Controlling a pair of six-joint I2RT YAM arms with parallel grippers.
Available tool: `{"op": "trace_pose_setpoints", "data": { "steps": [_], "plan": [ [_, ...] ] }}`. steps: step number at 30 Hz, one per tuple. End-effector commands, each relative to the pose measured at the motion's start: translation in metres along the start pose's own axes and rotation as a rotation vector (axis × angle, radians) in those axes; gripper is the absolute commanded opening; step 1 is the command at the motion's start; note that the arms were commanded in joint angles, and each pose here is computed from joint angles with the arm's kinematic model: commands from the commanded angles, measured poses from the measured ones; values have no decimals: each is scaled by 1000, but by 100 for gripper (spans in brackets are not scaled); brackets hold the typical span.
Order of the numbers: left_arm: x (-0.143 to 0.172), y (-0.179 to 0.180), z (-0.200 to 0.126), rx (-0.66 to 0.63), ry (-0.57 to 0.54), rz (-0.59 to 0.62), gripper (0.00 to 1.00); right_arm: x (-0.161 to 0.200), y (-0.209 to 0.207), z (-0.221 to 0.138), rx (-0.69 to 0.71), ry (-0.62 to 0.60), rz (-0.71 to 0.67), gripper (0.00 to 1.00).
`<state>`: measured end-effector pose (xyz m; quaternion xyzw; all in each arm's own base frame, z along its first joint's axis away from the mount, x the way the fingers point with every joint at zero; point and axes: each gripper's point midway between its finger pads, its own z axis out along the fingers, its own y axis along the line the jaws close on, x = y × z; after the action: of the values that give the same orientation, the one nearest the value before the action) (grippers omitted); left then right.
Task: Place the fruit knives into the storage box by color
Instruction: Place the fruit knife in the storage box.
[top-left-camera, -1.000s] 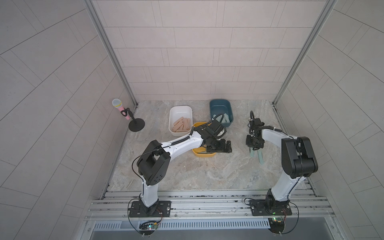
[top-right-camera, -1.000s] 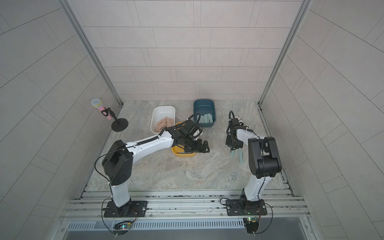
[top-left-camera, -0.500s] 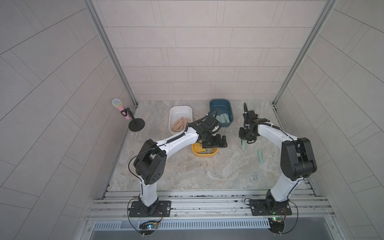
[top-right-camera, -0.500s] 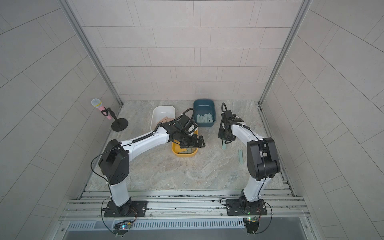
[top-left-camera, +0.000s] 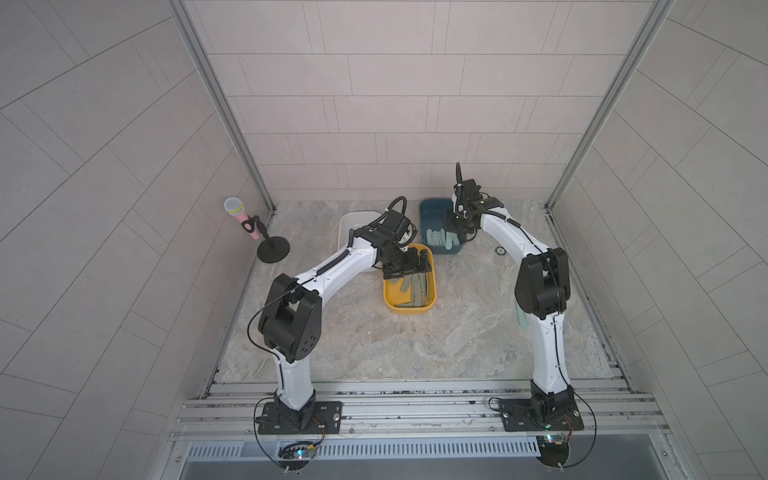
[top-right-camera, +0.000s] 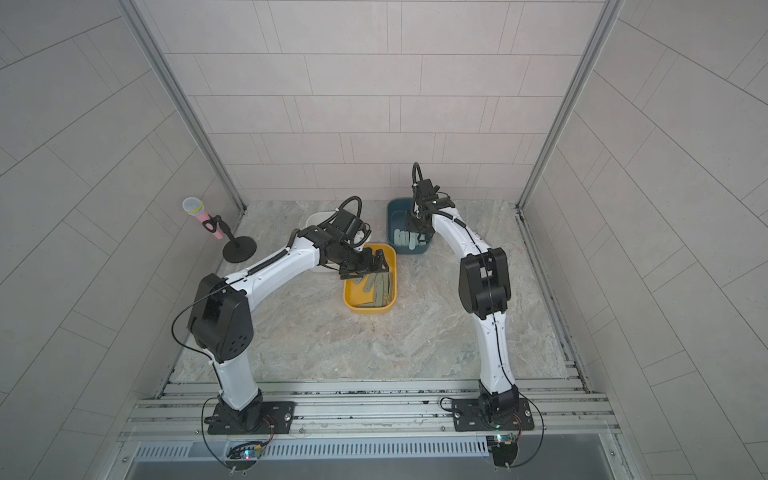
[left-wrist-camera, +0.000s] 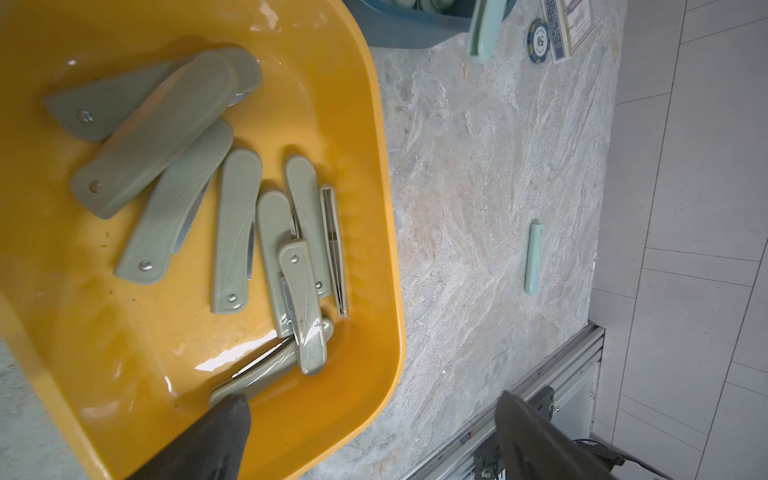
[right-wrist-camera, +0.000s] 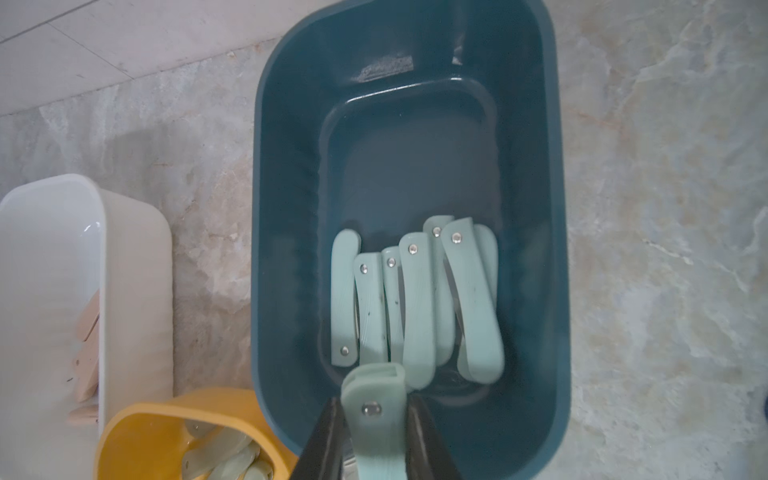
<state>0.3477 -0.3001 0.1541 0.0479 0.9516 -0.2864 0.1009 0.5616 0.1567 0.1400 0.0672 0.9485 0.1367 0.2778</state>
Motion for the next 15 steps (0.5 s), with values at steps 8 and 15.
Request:
{"op": "trace_pose_setpoints", "data": {
  "steps": [8, 15],
  "plan": [
    [-1, -6, -28, 7, -41, 39, 100, -12, -8, 21, 20, 5, 19, 13],
    [-1, -1, -32, 3, -50, 32, 100, -21, -14, 31, 38, -34, 31, 14]
  ]
}}
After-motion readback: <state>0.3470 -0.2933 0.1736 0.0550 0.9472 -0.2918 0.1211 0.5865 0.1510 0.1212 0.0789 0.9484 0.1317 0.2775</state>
